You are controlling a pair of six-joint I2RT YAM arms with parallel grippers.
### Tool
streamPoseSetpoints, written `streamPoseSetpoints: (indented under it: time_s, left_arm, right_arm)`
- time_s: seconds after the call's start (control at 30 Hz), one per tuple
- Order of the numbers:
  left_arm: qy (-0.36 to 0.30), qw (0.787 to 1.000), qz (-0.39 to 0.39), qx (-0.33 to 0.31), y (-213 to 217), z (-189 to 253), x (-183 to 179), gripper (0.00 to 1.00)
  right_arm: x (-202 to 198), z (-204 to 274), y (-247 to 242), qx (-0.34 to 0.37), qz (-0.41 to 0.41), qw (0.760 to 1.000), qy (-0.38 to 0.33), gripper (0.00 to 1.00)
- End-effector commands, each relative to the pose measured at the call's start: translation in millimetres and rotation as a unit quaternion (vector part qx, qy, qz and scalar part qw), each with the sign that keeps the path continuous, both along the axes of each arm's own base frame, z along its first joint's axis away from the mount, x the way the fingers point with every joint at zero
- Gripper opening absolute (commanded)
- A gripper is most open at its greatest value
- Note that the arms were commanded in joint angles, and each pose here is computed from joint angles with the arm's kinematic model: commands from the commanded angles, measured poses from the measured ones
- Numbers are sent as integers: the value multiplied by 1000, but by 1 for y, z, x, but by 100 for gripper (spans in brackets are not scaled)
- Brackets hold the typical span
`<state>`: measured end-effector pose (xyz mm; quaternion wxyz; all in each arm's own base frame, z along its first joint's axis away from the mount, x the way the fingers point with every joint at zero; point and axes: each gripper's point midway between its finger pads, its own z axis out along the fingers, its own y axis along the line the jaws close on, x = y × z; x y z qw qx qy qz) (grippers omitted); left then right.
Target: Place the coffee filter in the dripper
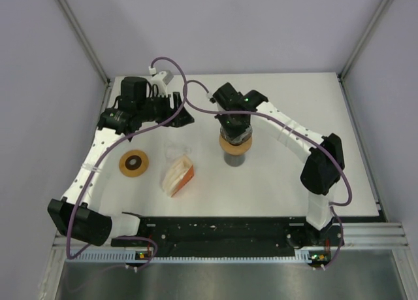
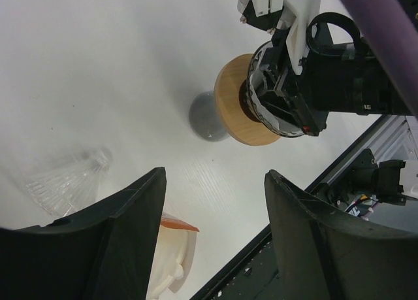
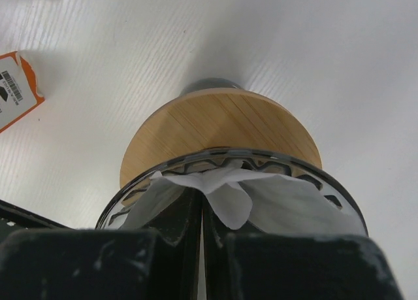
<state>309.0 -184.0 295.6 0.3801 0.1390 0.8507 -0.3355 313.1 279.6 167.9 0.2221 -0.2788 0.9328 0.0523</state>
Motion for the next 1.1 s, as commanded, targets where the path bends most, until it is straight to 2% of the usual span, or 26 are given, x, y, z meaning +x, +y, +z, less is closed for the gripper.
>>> streamPoseSetpoints:
  time_s: [0.0,0.17,0.47,0.83,1.07]
  left_arm:
    - [-5,999,-1,-35,-9,6,3,67]
    - [21,997,-18,-68,-22,1,-5,68]
    - [47,996,-25,-68,-40,-13,-2,65]
    - [57,996,-31,-56,-48,-26,0,63]
    - [57,996,-31,-53,-48,-28,1,63]
  right_arm:
    - [7,0,9,8,-19,1000,-19,0]
    - [4,-8,10,16,-18,1000,-14,0]
    - [2,-27,13,21,-16,1000,7,0]
    - [13,31,15,49,-14,998,-48,0]
    - [13,55,9,54,-16,996,-71,7]
